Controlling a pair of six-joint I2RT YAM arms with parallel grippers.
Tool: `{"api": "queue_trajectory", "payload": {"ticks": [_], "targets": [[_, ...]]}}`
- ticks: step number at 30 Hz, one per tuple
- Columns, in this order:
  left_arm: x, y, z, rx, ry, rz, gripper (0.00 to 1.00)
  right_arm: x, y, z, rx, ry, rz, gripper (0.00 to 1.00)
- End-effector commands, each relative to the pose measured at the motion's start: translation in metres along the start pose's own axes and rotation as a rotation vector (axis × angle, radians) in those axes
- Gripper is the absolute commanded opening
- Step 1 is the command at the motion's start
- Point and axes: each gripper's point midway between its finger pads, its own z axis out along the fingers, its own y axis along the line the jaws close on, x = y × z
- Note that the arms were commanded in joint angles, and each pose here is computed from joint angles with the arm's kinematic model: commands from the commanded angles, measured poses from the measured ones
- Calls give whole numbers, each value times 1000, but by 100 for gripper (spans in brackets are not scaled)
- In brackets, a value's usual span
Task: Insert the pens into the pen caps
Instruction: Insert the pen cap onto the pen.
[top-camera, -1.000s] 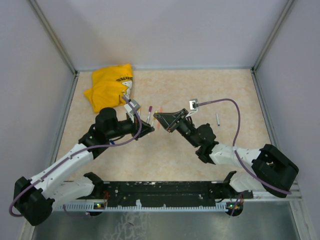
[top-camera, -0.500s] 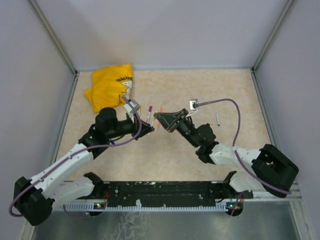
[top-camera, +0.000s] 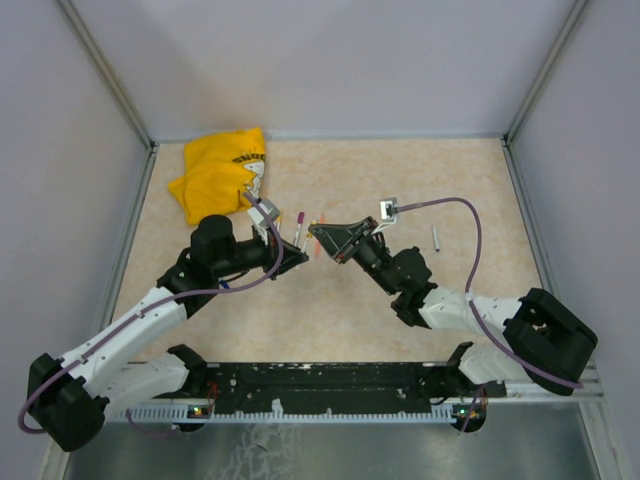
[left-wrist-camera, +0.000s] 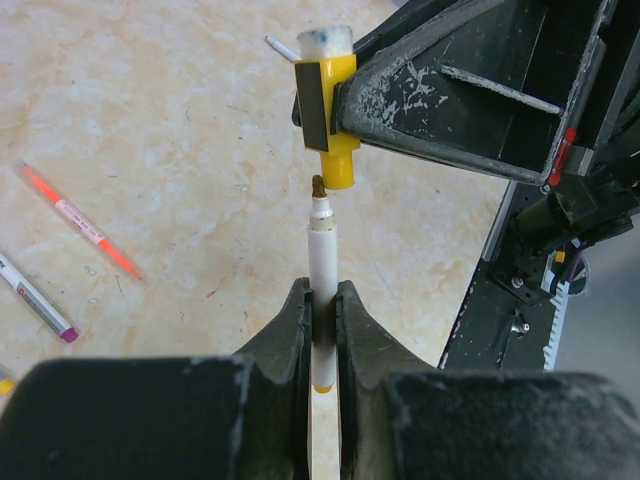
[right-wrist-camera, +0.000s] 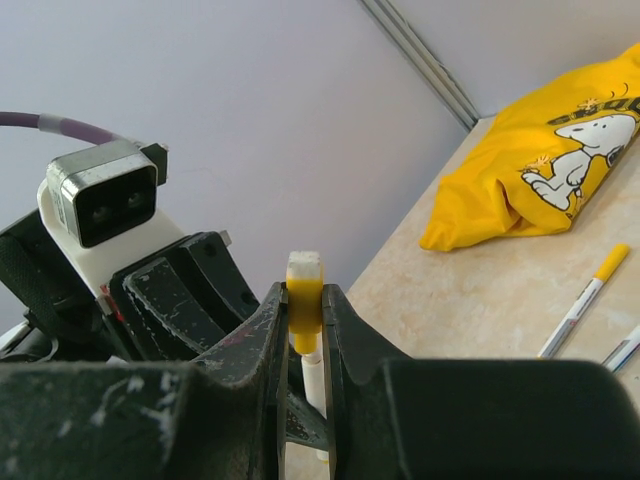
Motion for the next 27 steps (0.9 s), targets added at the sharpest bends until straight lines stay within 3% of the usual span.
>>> {"api": "queue_trajectory", "payload": {"ticks": [1, 27], "targets": [[-11, -8, -1, 37, -39, 41, 0, -30, 16, 12, -22, -101, -19, 0], [-10, -7, 0, 35, -36, 38, 0, -37, 24, 14, -56, -129, -9, 0]]}}
